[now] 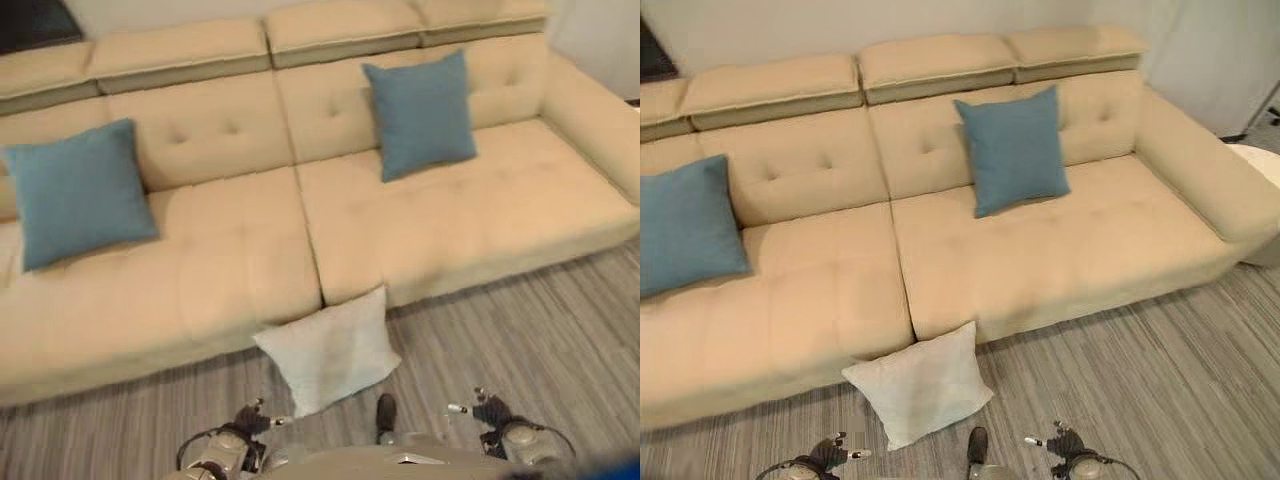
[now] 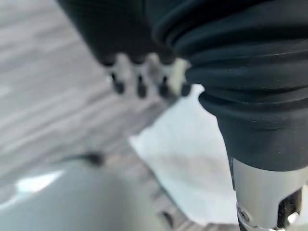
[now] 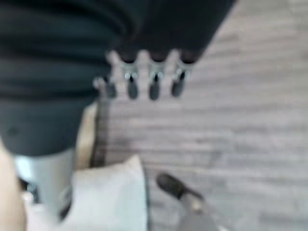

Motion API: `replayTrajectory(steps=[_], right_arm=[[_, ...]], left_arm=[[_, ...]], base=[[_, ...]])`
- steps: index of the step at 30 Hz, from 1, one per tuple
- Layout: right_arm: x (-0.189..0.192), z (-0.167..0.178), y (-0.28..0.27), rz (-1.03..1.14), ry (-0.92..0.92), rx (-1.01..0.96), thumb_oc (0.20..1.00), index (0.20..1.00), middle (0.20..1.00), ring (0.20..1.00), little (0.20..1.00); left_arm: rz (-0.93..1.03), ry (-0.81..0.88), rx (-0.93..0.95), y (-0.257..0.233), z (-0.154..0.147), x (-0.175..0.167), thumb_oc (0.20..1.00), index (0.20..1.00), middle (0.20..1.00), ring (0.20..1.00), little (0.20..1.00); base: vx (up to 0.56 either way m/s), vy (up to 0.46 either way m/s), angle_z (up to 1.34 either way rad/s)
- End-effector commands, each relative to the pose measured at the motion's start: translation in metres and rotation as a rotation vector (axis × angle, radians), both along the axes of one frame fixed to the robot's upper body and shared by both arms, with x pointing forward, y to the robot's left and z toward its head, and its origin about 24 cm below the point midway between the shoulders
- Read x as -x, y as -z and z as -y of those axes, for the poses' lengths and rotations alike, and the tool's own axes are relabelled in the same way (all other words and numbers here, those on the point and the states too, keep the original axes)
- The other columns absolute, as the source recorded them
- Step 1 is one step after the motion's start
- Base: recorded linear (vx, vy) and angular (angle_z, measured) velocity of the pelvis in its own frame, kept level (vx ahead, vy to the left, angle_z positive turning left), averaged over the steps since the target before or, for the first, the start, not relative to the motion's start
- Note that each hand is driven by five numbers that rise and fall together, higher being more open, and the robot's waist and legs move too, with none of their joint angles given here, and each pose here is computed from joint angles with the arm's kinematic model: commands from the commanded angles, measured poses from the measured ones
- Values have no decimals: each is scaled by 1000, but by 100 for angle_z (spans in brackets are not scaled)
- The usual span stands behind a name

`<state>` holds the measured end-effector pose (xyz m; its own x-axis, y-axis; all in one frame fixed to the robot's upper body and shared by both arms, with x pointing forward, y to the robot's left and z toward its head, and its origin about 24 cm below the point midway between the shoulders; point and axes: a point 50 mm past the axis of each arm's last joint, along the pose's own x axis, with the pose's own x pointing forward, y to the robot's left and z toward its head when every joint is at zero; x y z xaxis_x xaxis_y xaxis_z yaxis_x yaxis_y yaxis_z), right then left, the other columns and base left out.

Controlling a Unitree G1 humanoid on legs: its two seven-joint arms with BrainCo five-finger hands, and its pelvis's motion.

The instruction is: Pick up all the scattered cushions and arrange them neatly on the sofa.

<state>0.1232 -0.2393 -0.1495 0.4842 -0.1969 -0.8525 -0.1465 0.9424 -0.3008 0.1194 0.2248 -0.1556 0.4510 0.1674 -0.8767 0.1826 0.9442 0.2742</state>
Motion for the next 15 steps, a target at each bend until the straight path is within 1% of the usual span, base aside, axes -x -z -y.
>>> replayTrajectory(steps=[1,3,6,12,13,15], right_arm=[[9,12,0,-4,80,15,1000,1000,1000,1000,1000],[7,10,0,0,77,14,1000,1000,1000,1000,1000],[6,5,1,3,73,2,1000,1000,1000,1000,1000],[-10,0,-4,48,28,-1,1000,1000,1000,1000,1000],[-12,0,-4,56,25,-1,1000,1000,1000,1000,1000],[-30,-6,-11,122,6,-14,1000,1000,1000,1000,1000]], left_arm=[[61,39,4,-7,7,-26,1000,1000,1000,1000,1000],[61,34,7,-7,7,-24,1000,1000,1000,1000,1000],[35,21,3,-4,2,-15,1000,1000,1000,1000,1000],[34,8,-20,-6,-8,-13,1000,1000,1000,1000,1000],[40,9,-24,-7,-9,-14,1000,1000,1000,1000,1000],[111,5,-43,-16,-16,-33,1000,1000,1000,1000,1000]], base=[[-54,-8,135],[36,56,85],[119,150,-39],[40,95,5],[23,86,15],[-54,58,20]])
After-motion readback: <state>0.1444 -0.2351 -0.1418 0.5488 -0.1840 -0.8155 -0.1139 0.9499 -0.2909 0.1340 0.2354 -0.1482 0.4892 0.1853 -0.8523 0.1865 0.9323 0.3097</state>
